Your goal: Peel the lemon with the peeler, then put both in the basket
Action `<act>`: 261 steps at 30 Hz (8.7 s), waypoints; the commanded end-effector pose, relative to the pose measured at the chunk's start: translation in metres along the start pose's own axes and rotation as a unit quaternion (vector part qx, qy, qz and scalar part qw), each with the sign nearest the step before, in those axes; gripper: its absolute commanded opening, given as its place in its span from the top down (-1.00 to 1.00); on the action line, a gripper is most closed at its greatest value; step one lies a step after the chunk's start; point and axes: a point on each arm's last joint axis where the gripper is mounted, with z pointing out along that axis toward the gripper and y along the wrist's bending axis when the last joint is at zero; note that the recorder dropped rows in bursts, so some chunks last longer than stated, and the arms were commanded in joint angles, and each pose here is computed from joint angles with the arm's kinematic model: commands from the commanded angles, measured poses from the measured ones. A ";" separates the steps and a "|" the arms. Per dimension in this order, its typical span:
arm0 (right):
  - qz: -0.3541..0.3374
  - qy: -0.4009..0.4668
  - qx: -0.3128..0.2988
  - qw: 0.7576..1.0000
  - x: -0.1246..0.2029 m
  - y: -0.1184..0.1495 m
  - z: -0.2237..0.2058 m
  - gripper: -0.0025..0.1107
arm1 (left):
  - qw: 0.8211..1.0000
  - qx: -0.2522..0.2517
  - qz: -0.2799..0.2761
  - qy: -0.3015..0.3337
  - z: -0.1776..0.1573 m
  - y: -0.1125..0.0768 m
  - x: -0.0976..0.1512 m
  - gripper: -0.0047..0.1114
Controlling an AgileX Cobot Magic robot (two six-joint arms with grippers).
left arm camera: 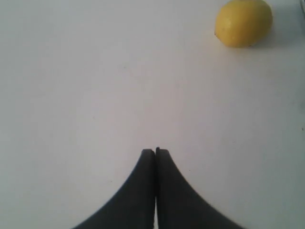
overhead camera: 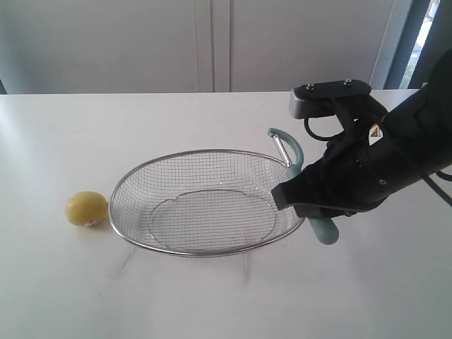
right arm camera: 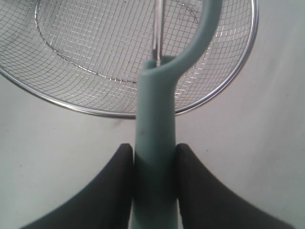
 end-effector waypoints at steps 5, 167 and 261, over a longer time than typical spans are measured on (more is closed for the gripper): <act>-0.002 -0.008 -0.001 1.000 0.000 -0.001 -0.002 0.96 | 1.000 0.007 -0.002 0.025 0.020 0.002 -0.012 0.92; -0.024 -0.021 -0.001 1.000 -0.003 -0.001 -0.002 0.96 | 0.893 0.318 0.303 0.096 0.103 -0.045 -0.138 0.92; -0.018 0.028 -0.117 0.993 -0.003 0.026 0.048 0.96 | 0.799 0.479 0.260 -0.255 0.047 -0.125 -0.102 0.92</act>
